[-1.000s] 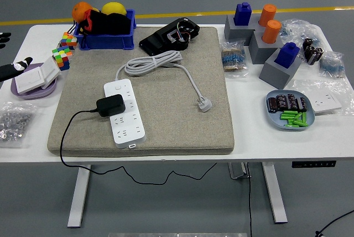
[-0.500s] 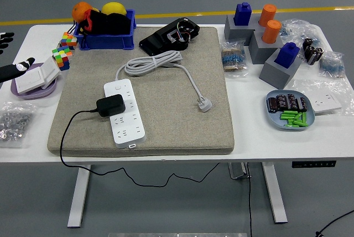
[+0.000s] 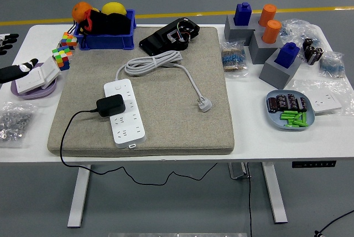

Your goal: Press the white button,pick up the black plug,place it near the board,insert it into the board

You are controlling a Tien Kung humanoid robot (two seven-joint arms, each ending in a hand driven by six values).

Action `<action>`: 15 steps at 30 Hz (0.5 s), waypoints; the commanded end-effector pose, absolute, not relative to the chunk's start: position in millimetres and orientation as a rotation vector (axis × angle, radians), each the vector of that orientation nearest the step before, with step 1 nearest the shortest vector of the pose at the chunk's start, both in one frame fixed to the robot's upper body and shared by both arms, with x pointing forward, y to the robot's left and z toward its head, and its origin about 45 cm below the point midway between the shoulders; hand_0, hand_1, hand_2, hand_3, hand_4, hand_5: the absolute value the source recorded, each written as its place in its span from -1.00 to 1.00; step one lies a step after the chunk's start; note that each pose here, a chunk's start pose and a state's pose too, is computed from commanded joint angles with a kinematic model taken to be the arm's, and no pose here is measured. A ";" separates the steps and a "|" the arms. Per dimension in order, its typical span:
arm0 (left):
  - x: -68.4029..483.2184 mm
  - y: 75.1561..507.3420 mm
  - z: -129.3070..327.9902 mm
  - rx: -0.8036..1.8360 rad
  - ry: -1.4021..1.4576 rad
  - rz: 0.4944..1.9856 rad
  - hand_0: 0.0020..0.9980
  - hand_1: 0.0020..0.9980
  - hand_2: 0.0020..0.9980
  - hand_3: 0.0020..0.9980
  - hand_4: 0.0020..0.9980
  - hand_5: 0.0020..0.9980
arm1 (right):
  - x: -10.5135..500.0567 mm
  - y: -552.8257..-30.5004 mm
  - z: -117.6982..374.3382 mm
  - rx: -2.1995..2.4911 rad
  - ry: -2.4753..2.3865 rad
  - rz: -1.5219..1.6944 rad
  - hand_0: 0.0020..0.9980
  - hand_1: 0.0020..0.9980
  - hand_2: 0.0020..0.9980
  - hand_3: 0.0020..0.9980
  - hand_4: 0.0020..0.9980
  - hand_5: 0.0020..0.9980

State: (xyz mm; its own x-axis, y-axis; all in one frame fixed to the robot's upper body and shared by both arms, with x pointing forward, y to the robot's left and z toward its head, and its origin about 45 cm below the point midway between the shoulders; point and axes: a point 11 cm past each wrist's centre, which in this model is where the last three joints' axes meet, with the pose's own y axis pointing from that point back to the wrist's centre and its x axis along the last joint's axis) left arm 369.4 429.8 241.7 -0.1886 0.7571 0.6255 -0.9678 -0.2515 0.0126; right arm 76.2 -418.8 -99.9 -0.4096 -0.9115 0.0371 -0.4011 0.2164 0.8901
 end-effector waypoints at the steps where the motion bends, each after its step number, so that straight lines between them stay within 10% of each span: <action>1: 369.5 429.8 242.1 0.620 -0.464 1.743 0.62 0.65 0.64 0.59 0.64 -0.80 | 76.4 -418.6 -99.9 1.210 -1.917 -1.143 0.45 0.40 0.37 0.24 0.46 -0.14; 15: 369.7 426.5 243.2 0.614 -0.466 1.738 0.61 0.65 0.64 0.57 0.63 -0.80 | 76.4 -419.1 -99.8 1.209 -1.918 -1.143 0.44 0.40 0.37 0.24 0.46 -0.14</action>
